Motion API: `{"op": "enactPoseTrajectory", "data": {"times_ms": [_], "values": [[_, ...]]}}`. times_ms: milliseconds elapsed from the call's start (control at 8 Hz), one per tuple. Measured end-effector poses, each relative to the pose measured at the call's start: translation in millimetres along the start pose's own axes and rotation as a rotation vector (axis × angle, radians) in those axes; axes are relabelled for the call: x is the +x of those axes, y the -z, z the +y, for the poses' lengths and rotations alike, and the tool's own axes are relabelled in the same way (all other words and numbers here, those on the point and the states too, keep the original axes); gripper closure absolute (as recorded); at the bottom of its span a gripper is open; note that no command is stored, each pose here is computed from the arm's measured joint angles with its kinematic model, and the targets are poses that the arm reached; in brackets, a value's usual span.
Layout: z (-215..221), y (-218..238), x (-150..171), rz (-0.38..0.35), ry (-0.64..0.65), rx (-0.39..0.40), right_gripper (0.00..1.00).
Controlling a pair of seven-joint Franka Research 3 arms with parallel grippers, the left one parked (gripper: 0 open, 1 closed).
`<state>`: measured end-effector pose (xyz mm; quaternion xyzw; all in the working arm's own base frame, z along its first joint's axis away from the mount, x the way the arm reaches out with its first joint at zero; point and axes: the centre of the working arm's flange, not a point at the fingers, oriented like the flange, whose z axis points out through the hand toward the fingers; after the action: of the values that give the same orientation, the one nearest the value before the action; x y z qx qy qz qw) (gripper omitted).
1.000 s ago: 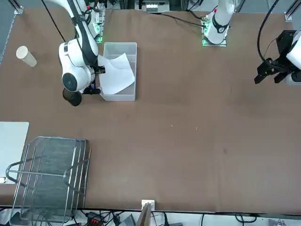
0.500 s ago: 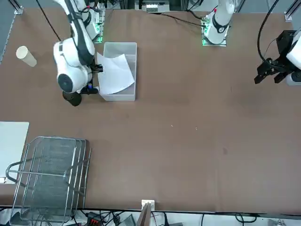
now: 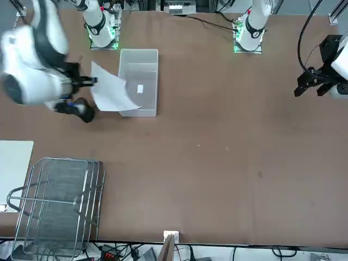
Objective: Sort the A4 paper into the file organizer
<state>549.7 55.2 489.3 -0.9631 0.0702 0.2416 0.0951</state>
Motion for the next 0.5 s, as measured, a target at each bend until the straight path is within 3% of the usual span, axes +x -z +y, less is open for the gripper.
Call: {"op": "enactPoseTrajectory", "data": {"times_ms": [250,500], "values": [[58.5,78.7,-10.8,0.149,-0.08,0.071,0.98],[112.0,120.7,-16.0,0.269,-0.158,0.119,0.98]]}}
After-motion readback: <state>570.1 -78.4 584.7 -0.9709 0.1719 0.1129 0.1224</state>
